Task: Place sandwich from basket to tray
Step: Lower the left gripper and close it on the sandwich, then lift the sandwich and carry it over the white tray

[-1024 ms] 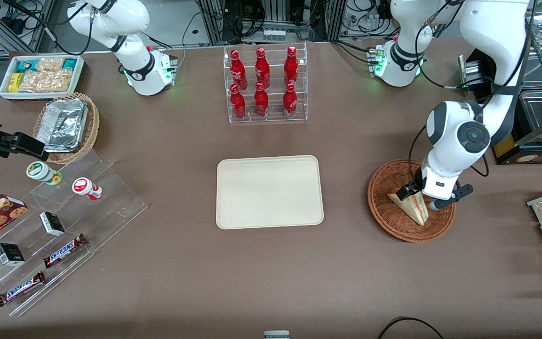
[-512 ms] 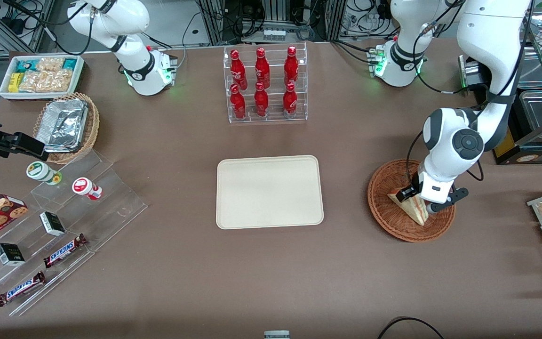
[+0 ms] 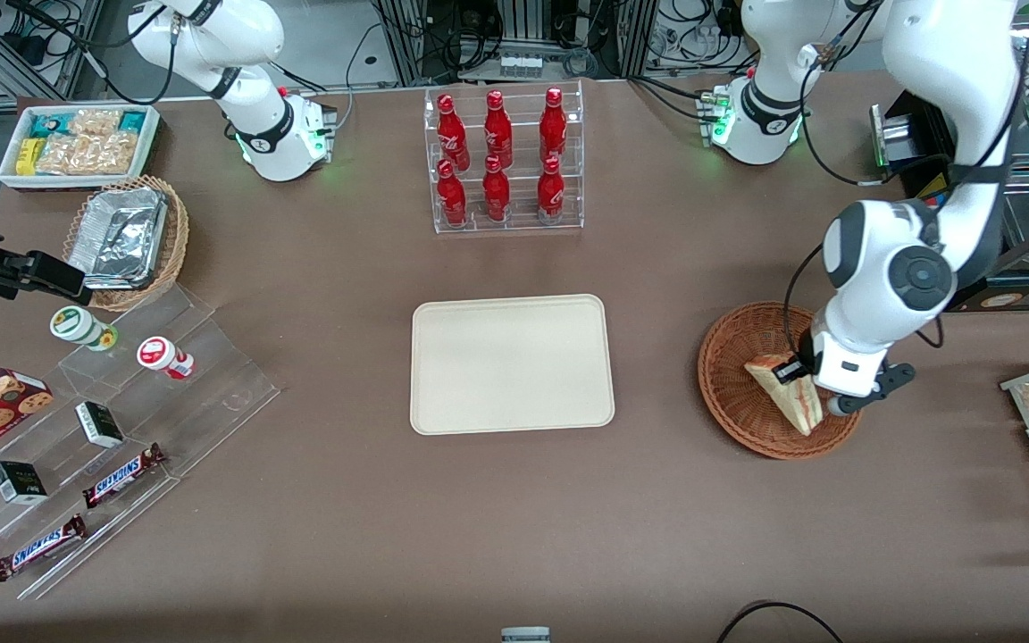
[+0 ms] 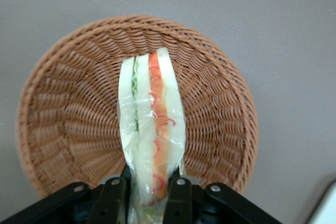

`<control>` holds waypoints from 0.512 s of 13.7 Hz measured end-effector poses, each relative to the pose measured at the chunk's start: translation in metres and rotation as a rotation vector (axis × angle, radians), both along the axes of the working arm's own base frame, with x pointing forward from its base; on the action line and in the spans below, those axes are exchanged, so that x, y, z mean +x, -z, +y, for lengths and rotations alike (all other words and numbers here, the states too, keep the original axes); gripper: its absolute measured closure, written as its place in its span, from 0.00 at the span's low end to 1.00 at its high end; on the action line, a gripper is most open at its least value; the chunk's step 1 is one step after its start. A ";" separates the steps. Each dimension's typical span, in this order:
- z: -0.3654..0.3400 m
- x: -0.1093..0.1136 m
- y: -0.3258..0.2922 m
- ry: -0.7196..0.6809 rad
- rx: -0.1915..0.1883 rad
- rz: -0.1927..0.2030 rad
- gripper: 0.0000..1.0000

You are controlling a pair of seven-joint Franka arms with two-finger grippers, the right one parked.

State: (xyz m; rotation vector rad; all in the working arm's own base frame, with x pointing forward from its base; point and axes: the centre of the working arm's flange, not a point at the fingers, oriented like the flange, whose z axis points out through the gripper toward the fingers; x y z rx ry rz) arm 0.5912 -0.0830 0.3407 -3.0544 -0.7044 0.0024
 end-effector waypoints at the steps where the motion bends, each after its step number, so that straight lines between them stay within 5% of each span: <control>1: -0.004 0.006 -0.025 0.008 0.000 -0.003 0.82; 7: -0.119 0.007 -0.109 0.150 -0.032 -0.059 0.85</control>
